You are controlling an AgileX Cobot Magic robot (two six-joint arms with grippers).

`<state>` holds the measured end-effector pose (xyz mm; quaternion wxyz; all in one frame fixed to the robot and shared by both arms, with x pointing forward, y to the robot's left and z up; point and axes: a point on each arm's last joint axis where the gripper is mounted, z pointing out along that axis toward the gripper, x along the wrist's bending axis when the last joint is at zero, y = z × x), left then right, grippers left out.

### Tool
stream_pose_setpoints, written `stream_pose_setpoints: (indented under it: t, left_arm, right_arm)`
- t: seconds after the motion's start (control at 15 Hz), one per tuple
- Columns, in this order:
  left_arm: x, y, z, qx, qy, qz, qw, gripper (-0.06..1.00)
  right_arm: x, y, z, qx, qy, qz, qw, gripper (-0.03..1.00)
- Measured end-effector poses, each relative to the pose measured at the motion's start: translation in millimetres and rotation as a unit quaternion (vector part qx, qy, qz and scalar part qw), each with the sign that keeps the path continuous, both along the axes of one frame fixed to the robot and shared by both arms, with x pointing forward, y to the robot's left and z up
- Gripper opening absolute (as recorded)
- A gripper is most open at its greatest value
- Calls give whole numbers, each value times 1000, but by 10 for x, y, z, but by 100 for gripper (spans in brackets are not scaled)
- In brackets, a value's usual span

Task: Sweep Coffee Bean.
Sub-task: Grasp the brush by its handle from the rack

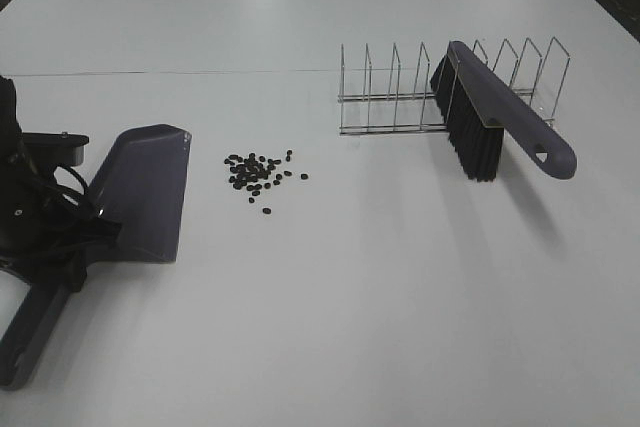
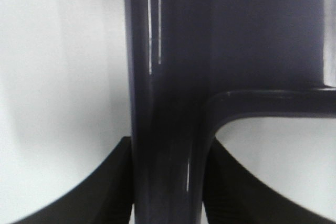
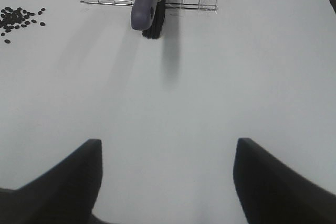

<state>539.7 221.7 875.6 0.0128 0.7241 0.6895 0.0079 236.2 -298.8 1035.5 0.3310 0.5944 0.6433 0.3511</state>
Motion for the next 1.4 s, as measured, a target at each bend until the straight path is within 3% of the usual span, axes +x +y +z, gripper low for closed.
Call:
stream_pose_setpoints:
  t: [0.13,0.33,0.47,0.67,0.73,0.8,1.13,1.4]
  left_arm:
    - [0,0,0,0,0,-2,1000,34]
    - [3,-1,0,0,-1,-2,1000,34]
    - [4,-1,0,0,-2,-2,1000,34]
    - [4,-1,0,0,-2,-4,1000,34]
    - [4,-1,0,0,-2,-4,1000,34]
    - [4,-1,0,0,-2,-4,1000,34]
    - [-1,-10,0,-6,0,3,1000,34]
    - [-2,-10,0,-5,1,3,1000,34]
  right_arm:
    - [0,0,0,0,0,0,1000,64]
    - [80,6,117,-1,21,0,1000,89]
    - [184,13,197,-4,51,0,999,96]
    - [577,57,421,-1,150,4,989,98]
    - [941,119,586,14,223,13,975,98]
    - [1173,148,653,19,252,15,968,98]
    - [2019,237,623,31,345,17,938,98]
    - [2817,303,656,36,358,18,933,98]
